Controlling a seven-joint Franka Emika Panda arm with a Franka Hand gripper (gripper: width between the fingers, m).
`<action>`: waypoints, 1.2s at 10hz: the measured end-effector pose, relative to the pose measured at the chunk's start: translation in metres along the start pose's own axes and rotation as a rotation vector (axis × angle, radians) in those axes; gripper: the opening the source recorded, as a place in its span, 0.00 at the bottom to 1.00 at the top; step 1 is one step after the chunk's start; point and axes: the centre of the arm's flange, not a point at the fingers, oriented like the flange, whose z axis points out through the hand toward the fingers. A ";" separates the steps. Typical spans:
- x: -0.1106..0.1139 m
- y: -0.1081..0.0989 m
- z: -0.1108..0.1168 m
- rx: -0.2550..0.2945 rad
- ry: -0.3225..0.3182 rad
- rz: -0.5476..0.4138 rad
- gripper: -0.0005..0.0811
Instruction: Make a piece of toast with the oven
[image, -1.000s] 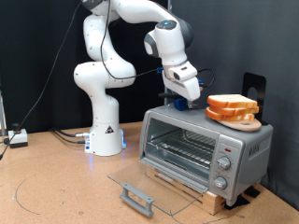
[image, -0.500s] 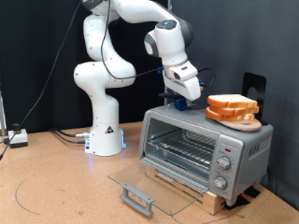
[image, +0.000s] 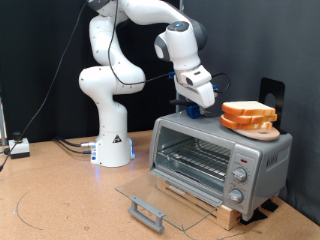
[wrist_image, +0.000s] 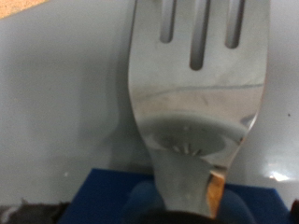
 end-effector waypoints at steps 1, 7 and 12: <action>0.000 0.000 0.000 0.000 0.000 0.000 0.58; -0.003 0.005 0.000 -0.050 -0.043 -0.018 0.99; 0.000 0.004 -0.005 -0.050 -0.024 -0.015 0.99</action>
